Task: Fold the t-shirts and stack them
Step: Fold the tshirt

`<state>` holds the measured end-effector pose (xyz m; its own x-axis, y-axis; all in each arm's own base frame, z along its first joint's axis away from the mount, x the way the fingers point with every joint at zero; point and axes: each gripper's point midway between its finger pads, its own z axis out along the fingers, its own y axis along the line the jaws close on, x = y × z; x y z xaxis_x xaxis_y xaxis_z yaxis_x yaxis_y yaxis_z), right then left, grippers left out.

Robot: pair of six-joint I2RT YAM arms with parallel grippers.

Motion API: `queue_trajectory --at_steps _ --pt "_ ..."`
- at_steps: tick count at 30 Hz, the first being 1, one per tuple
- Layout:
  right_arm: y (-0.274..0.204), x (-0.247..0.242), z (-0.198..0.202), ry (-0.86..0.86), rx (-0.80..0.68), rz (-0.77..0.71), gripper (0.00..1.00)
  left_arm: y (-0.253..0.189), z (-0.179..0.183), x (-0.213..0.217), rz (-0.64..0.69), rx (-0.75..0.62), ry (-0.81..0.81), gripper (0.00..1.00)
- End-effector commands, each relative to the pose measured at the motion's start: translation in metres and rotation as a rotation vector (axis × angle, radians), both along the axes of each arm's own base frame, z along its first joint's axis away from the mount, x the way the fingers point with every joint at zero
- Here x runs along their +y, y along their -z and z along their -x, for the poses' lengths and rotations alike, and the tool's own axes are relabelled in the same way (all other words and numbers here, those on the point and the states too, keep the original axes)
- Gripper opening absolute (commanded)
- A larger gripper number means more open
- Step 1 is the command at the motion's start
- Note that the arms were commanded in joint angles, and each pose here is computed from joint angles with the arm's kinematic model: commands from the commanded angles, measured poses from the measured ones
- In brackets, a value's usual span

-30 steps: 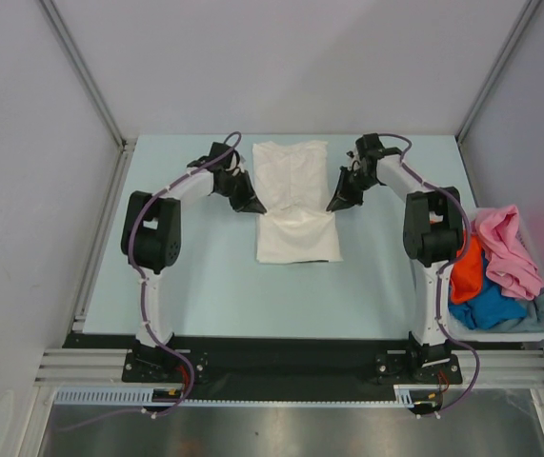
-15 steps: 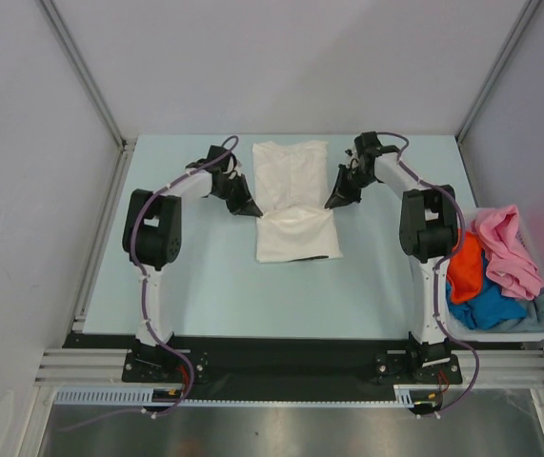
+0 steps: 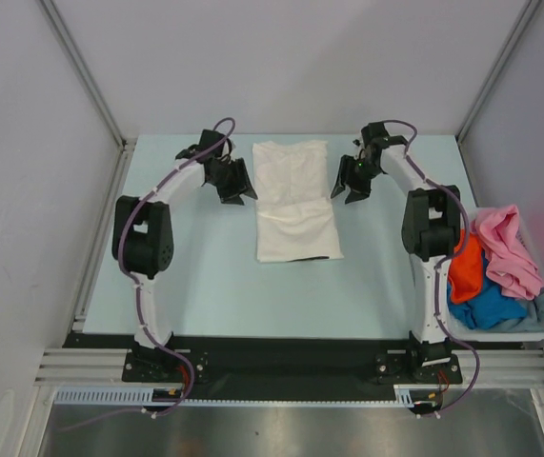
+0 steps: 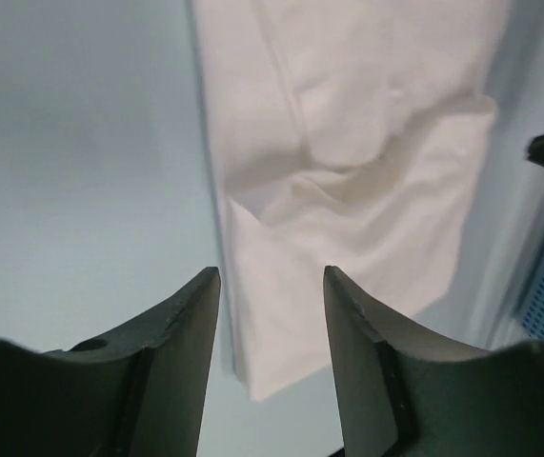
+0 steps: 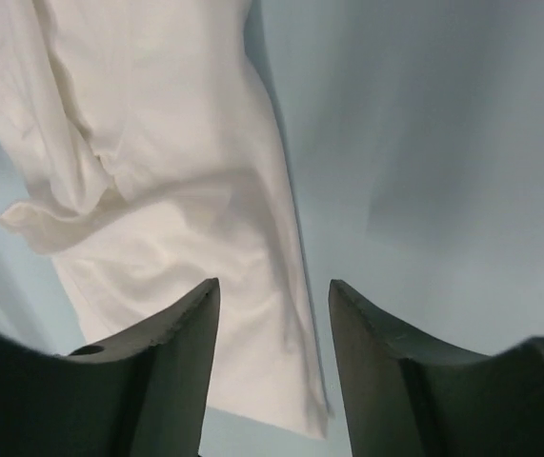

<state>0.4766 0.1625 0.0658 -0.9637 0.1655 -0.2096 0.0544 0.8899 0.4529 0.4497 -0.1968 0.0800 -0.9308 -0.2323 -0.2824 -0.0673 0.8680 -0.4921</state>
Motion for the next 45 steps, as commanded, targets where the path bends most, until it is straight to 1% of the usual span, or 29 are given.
queue_trajectory --at_steps 1,2,3,4,5,6,7,8,9,11,12,14,16,17,21,28,30,34,37,41,44,45 --pt "-0.046 0.001 0.028 -0.037 -0.077 0.005 0.56 -0.066 0.02 -0.025 0.127 -0.174 0.136 0.53" --pt "-0.051 0.02 0.028 -0.052 -0.125 -0.041 0.57 -0.067 0.03 -0.04 0.195 -0.159 0.162 0.51" --pt "-0.054 0.032 0.035 -0.072 -0.136 -0.084 0.57 -0.07 0.034 -0.06 0.256 -0.191 0.209 0.44" --pt "-0.05 0.041 0.047 -0.086 -0.128 -0.103 0.57 -0.058 0.051 -0.073 0.312 -0.144 0.249 0.4" --pt "-0.049 0.053 0.051 -0.107 -0.129 -0.133 0.55 -0.053 0.056 -0.081 0.337 -0.133 0.261 0.36" --pt "-0.053 0.078 0.057 -0.15 -0.135 -0.211 0.52 -0.046 0.064 -0.096 0.372 -0.102 0.269 0.29" --pt "-0.046 0.09 0.064 -0.17 -0.114 -0.246 0.49 -0.048 0.059 -0.107 0.415 -0.147 0.293 0.27" --pt "-0.039 0.1 0.066 -0.187 -0.1 -0.279 0.37 -0.044 0.064 -0.113 0.446 -0.135 0.306 0.25" --pt "-0.041 0.116 0.067 -0.217 -0.115 -0.313 0.31 -0.043 0.062 -0.12 0.469 -0.13 0.297 0.21" --pt "-0.031 0.124 0.068 -0.226 -0.111 -0.319 0.16 -0.028 0.059 -0.124 0.49 -0.088 0.288 0.19" --pt "-0.03 0.13 0.064 -0.236 -0.135 -0.333 0.13 -0.023 0.055 -0.124 0.488 -0.088 0.281 0.18" --pt "-0.02 0.129 0.059 -0.222 -0.131 -0.342 0.06 -0.012 0.052 -0.125 0.483 -0.076 0.281 0.18" --pt "-0.006 0.123 0.053 -0.197 -0.101 -0.35 0.02 -0.007 0.046 -0.125 0.474 -0.078 0.279 0.18" --pt "-0.002 0.12 0.049 -0.183 -0.1 -0.356 0.0 0.005 0.044 -0.124 0.463 -0.06 0.273 0.18" --pt "0.008 0.106 0.036 -0.128 -0.096 -0.412 0.0 0.024 0.032 -0.115 0.441 -0.044 0.256 0.18" --pt "0.03 0.085 0.009 -0.042 -0.09 -0.443 0.0 0.031 -0.004 -0.103 0.462 -0.08 0.214 0.18" --pt "0.033 0.081 0.0 -0.01 -0.09 -0.468 0.0 0.036 -0.013 -0.096 0.458 -0.073 0.194 0.18" --pt "0.045 0.073 -0.013 0.031 -0.078 -0.463 0.0 0.049 -0.027 -0.094 0.458 -0.06 0.183 0.18" --pt "0.055 0.061 -0.022 0.084 -0.067 -0.449 0.0 0.057 -0.033 -0.091 0.446 -0.052 0.177 0.19" --pt "0.066 0.043 -0.024 0.135 -0.042 -0.417 0.0 0.067 -0.034 -0.086 0.407 -0.037 0.179 0.19" --pt "0.066 0.028 -0.023 0.161 -0.037 -0.394 0.0 0.067 -0.031 -0.082 0.375 -0.035 0.187 0.19" --pt "0.065 0.025 -0.023 0.164 -0.036 -0.393 0.0 0.06 -0.028 -0.08 0.363 -0.033 0.19 0.21"
